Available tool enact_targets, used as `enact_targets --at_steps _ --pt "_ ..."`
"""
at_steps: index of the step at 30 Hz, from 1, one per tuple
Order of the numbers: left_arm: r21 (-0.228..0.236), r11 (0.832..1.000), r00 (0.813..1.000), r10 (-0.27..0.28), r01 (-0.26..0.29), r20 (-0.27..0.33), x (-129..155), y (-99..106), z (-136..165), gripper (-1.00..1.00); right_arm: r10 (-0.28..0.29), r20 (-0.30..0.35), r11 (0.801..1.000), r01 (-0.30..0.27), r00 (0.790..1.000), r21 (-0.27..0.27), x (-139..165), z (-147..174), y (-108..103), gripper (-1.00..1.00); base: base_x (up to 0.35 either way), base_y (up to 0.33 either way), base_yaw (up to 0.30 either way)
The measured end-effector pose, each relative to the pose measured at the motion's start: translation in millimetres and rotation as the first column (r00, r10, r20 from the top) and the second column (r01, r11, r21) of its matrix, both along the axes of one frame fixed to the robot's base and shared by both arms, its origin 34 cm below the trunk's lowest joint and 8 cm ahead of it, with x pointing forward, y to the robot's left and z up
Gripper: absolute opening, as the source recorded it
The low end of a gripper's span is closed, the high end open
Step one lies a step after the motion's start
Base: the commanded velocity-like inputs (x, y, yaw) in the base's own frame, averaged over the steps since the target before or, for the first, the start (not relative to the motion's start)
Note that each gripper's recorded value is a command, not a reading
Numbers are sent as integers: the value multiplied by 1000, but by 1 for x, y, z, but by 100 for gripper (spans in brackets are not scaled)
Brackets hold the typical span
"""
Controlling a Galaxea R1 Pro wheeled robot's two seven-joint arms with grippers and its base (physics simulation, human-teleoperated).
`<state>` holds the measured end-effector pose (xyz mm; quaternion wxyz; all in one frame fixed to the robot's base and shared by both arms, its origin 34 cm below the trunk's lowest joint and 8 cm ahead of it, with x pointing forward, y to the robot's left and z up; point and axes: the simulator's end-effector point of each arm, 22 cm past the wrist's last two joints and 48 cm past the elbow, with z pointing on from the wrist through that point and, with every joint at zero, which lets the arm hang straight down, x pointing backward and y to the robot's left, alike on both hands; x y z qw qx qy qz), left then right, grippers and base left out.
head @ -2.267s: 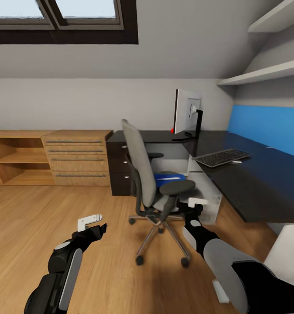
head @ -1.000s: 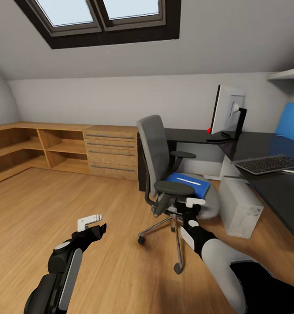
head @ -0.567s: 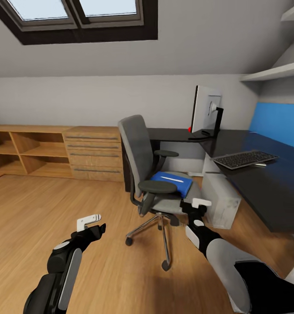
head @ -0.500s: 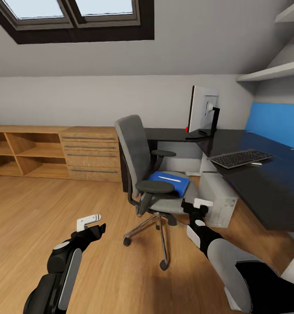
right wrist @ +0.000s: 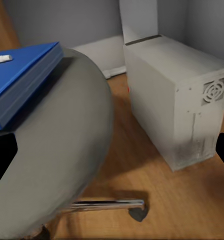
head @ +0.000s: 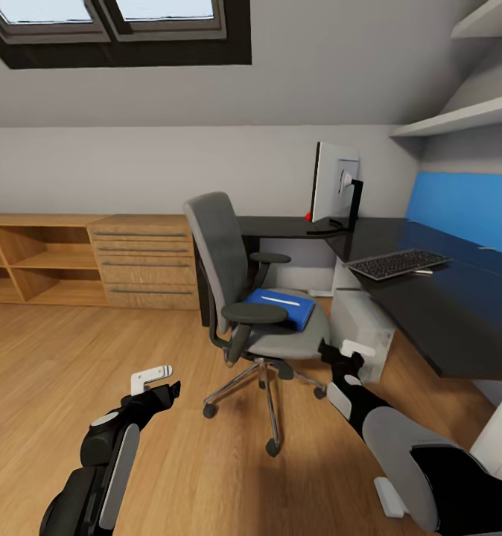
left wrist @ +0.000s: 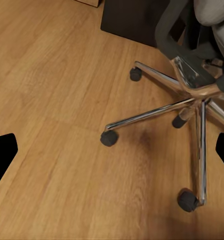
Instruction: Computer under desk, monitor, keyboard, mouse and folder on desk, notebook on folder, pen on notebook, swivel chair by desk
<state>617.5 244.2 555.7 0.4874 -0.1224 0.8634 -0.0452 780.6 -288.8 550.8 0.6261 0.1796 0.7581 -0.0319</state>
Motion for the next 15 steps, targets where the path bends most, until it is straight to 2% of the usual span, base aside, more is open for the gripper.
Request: enact_targets --at_steps 2,4,7,15 --pt "0 1000 1000 0 0 0 -1 0 -5 100 -11 -1 1000 11 1000 22 -2 -6 -2 100 0 0 -3" --pt "0 1000 1000 0 0 -4 -2 0 -9 100 -44 -7 996 44 999 83 -4 -15 -6 100 0 0 -2" --pt "0 1000 1000 0 0 -16 -1 0 -16 100 -65 -22 990 67 998 126 -5 -26 -8 100 0 0 0" --pt "0 1000 999 0 0 -49 -1 0 -34 100 -81 -54 984 88 995 152 -6 -51 -9 100 0 0 0"
